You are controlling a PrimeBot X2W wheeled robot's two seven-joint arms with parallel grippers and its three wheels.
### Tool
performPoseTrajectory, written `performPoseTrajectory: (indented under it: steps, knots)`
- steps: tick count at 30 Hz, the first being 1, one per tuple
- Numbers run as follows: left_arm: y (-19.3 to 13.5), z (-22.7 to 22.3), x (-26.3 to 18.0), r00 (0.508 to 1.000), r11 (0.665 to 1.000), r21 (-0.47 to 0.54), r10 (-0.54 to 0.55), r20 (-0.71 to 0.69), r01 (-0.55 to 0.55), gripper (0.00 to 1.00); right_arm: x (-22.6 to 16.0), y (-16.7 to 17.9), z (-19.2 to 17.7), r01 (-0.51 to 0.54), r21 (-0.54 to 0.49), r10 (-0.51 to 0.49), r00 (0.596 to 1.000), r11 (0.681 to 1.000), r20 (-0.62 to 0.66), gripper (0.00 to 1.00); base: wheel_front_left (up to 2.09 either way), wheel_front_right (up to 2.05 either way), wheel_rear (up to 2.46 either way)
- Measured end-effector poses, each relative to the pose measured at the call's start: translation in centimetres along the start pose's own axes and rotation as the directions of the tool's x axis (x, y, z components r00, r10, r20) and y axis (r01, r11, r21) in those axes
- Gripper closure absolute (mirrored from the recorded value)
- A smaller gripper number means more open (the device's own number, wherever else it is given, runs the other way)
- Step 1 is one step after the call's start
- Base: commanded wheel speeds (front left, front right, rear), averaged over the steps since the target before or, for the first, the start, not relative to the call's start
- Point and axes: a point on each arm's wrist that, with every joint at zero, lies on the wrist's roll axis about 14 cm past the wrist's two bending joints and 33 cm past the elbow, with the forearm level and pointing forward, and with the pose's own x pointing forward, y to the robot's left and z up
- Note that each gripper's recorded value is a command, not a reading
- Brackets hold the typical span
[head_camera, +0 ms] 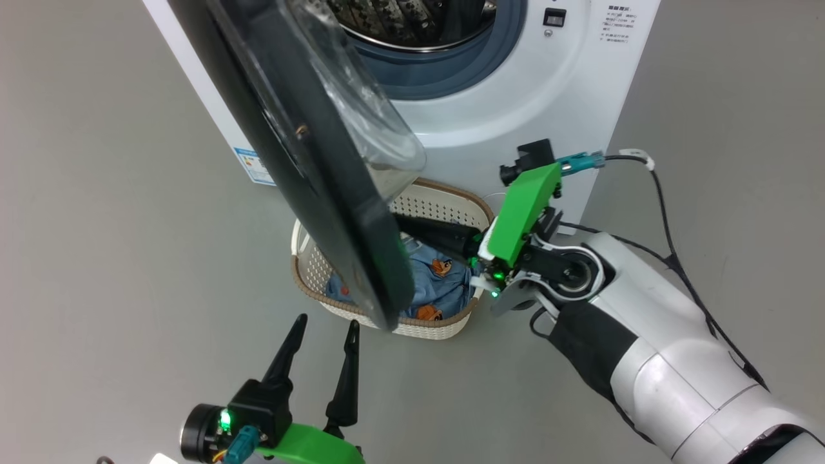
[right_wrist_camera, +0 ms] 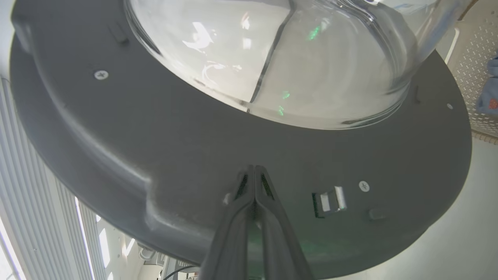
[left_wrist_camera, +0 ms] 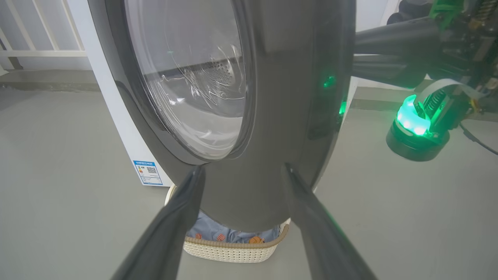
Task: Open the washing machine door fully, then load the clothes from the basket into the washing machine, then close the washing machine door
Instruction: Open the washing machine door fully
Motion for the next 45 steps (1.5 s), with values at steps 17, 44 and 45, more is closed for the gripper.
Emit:
performPoseTrajectory:
  steps: [17,44,45]
  knots:
    - [0.3,0.3,0.0,1.0,1.0,0.0,0.007,0.008,-0.007,0.0,0.5,0.1,-1.1,0.011,-0.029,-0.011,1.0,1.0,0.007,1.0,0.0,0.0,0.0]
    - [0.9,1.9,-1.7,0.997,1.0,0.01,0.002,0.08,-0.003,0.0,-18.9,-3.9,4.4,0.606,-0.709,-0.081,0.778,0.362,0.623,1.0,0.0,0.0,0.0]
    - [0.8,2.0,-1.7,0.997,1.0,0.009,-0.001,0.083,0.001,0.0,-19.8,-4.0,4.6,0.629,-0.695,-0.081,0.759,0.348,0.646,1.0,0.0,0.0,0.0]
